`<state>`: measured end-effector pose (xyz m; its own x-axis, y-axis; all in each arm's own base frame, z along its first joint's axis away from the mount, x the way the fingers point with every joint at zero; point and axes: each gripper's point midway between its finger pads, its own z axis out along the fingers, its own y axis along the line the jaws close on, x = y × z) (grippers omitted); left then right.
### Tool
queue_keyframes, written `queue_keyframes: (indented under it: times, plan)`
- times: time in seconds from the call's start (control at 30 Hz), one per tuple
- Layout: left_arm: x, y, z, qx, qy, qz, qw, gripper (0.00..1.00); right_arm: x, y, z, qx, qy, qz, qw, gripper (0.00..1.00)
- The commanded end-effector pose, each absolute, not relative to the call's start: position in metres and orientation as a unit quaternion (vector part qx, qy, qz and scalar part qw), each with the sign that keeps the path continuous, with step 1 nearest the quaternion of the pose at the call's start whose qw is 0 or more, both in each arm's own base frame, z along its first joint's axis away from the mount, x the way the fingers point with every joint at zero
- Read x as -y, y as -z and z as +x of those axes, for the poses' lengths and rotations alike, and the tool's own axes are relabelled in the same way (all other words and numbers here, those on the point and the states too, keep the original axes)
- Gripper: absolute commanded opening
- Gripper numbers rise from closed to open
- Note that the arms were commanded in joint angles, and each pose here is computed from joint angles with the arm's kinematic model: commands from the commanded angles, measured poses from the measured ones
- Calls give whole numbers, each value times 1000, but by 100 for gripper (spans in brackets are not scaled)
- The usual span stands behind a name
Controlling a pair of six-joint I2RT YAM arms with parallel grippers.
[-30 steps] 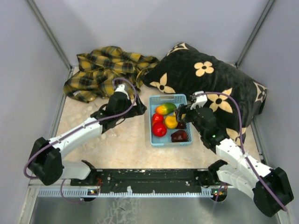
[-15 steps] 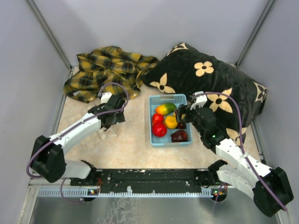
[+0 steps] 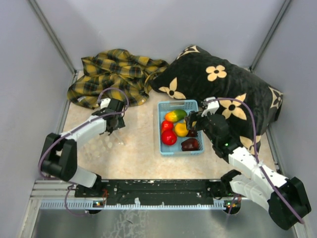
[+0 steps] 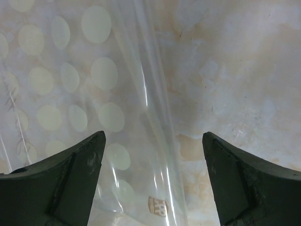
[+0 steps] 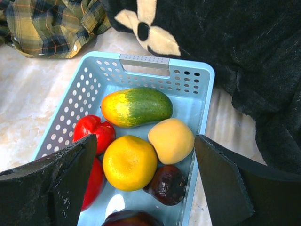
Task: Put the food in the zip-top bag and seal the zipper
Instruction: Pick up the zipper food storage bag at the corner of the board.
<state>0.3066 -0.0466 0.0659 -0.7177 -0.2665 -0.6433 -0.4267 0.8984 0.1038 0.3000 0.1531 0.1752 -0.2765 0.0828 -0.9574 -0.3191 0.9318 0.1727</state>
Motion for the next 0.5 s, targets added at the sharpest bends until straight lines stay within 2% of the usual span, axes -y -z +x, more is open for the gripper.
queue_keyframes:
  times: [0.0,0.23,0.4,0.47]
  plan:
    - [42,-60,328,-915,-144,-186,327,89,-159,-192,305,-764,-181,-72,614,85]
    - [34,-38,325,-919,-174,-190,300,78,-160,-191,305,-765,-183,-74,612,85]
    - [35,-32,324,-922,-172,-188,292,57,-161,-191,305,-766,-185,-76,611,85]
    - [36,-30,323,-924,-168,-186,290,45,-162,-192,305,-766,-186,-78,611,85]
